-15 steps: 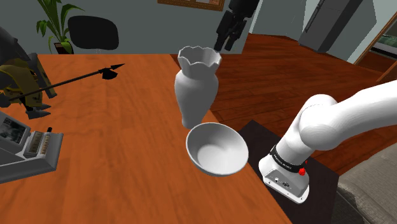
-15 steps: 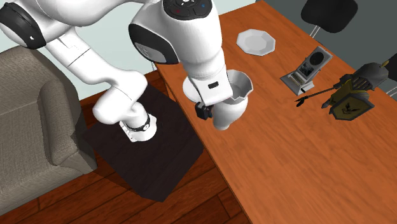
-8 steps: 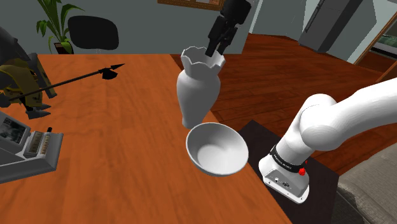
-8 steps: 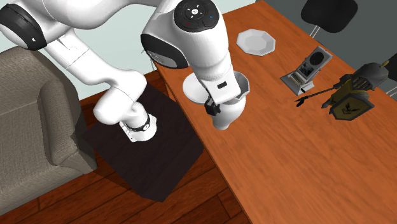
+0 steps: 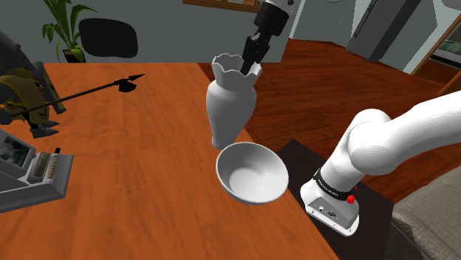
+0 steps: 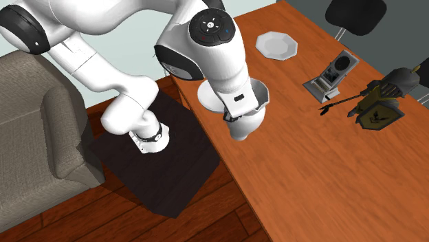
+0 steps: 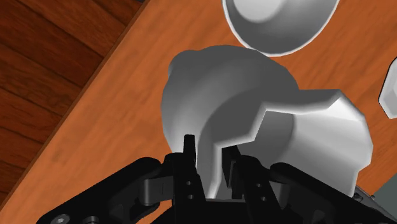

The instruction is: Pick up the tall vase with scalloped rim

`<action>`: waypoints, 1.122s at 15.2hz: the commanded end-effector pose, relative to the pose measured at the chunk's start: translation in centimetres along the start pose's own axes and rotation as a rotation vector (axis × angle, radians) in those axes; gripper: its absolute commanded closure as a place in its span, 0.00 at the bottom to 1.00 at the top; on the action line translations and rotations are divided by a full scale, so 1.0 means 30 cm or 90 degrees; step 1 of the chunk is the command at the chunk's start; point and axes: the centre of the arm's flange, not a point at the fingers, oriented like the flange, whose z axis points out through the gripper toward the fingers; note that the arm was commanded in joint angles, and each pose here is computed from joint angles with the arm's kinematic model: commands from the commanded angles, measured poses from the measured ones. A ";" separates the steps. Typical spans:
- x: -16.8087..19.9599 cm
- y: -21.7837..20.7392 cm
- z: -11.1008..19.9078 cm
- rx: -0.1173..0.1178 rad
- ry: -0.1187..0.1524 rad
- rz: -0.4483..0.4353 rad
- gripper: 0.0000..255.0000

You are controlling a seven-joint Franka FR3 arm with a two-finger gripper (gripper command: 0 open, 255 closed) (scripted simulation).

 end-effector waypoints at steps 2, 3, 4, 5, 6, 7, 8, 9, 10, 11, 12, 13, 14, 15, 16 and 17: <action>0.000 0.001 0.001 0.000 0.000 0.000 1.00; 0.000 0.001 0.001 0.000 0.000 0.000 1.00; 0.000 0.001 0.001 0.000 0.000 0.000 1.00; 0.000 0.001 0.001 0.000 0.000 0.000 1.00; -0.001 -0.001 0.003 0.000 0.000 0.000 1.00; 0.002 -0.005 -0.014 0.000 0.000 0.000 1.00; 0.005 -0.010 -0.031 0.000 0.000 0.000 1.00; 0.007 -0.014 -0.048 0.000 0.000 0.000 1.00; 0.010 -0.019 -0.065 0.000 0.000 0.000 1.00; 0.013 -0.023 -0.081 0.000 0.000 0.000 1.00; 0.016 -0.028 -0.098 0.000 0.000 0.000 1.00; 0.018 -0.033 -0.115 0.000 0.000 0.000 1.00; 0.021 -0.037 -0.132 0.000 0.000 0.000 1.00; 0.024 -0.042 -0.149 0.000 0.000 0.000 1.00; 0.027 -0.046 -0.165 0.000 0.000 0.000 1.00; 0.029 -0.051 -0.182 0.000 0.000 0.000 1.00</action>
